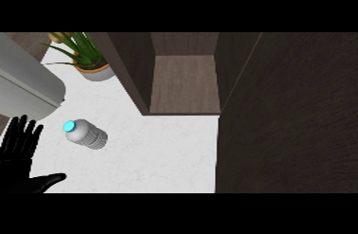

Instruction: Pick up the bottled water, place it into the cabinet and close the cabinet

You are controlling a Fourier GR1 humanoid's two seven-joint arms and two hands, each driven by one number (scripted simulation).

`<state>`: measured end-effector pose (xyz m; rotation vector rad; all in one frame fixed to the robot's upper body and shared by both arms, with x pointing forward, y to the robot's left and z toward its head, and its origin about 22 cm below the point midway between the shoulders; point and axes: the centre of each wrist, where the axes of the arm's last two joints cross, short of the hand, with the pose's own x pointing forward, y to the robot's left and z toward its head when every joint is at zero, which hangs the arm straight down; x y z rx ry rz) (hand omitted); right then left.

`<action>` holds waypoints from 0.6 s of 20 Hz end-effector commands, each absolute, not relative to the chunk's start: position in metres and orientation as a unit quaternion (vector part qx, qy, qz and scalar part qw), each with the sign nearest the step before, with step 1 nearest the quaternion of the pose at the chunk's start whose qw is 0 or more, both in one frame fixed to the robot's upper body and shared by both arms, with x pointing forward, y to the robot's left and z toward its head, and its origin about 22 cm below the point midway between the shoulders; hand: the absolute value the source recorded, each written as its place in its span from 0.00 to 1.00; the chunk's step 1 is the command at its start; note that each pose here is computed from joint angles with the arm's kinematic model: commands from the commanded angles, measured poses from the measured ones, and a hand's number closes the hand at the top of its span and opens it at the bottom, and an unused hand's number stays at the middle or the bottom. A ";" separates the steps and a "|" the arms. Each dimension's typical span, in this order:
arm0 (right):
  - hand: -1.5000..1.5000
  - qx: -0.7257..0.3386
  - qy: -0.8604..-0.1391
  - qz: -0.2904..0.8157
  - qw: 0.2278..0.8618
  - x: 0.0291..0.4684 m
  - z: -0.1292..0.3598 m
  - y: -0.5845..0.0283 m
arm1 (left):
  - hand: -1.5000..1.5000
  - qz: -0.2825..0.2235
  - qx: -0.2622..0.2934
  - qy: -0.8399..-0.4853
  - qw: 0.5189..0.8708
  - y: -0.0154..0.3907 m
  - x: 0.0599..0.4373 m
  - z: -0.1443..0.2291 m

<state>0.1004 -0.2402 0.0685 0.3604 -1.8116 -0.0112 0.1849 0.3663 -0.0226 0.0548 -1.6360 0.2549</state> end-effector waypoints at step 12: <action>0.00 0.169 -0.782 -0.001 0.600 0.100 0.067 -0.225 | 0.00 0.172 -0.002 -0.679 0.714 0.395 0.207 -0.100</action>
